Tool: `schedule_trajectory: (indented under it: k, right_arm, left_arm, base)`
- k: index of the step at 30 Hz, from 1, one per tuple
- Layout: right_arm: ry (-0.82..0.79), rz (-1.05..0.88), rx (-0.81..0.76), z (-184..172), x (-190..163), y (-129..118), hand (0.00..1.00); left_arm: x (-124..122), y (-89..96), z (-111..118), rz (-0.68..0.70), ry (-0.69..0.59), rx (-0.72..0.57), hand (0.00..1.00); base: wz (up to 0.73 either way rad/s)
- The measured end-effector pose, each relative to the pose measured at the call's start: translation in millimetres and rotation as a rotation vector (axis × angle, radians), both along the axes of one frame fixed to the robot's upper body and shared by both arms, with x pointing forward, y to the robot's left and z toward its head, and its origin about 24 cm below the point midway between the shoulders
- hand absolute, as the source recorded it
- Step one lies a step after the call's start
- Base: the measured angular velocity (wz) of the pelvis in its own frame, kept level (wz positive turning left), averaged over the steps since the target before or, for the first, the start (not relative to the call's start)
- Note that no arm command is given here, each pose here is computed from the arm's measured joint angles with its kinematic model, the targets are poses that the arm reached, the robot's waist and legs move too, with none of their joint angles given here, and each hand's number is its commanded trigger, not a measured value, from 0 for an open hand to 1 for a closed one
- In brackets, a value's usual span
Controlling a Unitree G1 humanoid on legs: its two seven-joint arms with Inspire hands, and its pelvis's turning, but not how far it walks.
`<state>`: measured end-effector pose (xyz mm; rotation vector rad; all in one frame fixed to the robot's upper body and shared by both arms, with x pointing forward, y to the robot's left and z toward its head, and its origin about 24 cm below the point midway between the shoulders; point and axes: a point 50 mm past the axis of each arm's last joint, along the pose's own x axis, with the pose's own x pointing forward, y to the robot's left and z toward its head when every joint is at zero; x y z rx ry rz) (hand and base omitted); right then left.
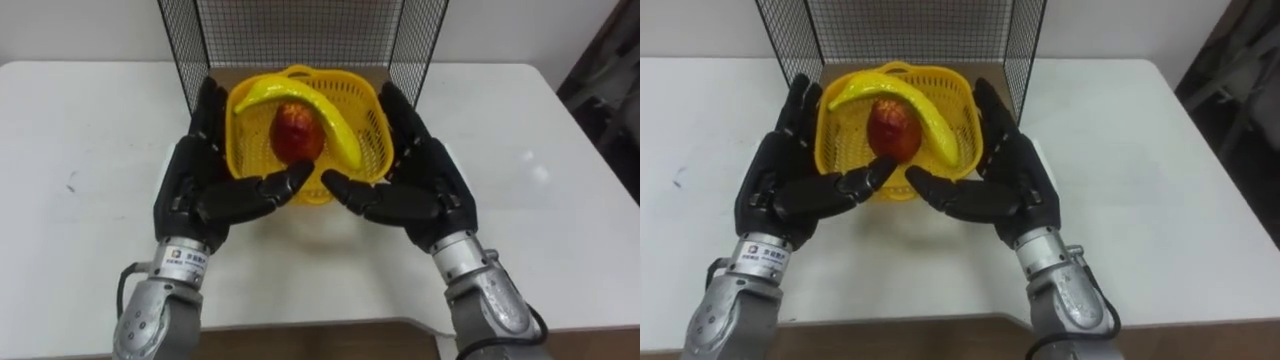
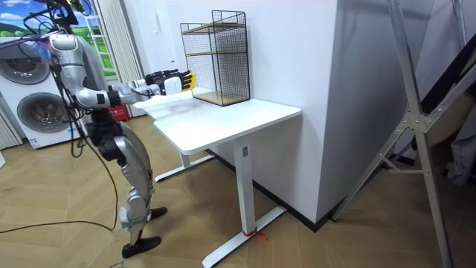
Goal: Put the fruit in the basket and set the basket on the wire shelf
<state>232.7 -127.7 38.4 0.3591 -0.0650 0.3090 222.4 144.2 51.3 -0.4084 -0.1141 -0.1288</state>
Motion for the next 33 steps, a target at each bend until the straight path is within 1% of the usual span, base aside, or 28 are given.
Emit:
schedule_trajectory:
  k: [13, 15, 29, 33]
  right_arm:
    - [0.004, -0.016, 0.003, -0.2, 1.5, -2.0, 0.00]
    - [0.007, -0.014, 0.001, -0.9, 1.7, -1.8, 0.00]
    - [0.003, -0.027, 0.003, 3.3, 8.7, -3.9, 0.00]
    - [-0.005, -0.046, 0.043, 9.2, 16.9, -2.7, 0.00]
  left_arm:
    - [2.4, -1.6, 1.9, 0.008, -0.004, 0.003, 0.00]
    - [3.1, -4.2, 0.6, 0.007, 0.003, -0.004, 0.00]
    - [7.4, -8.0, 3.6, -0.001, 0.000, -0.013, 0.00]
    - [11.2, -14.4, 5.7, 0.003, 0.004, -0.015, 0.00]
  base:
    - [0.10]
    - [0.09]
    - [-0.01]
    - [0.01]
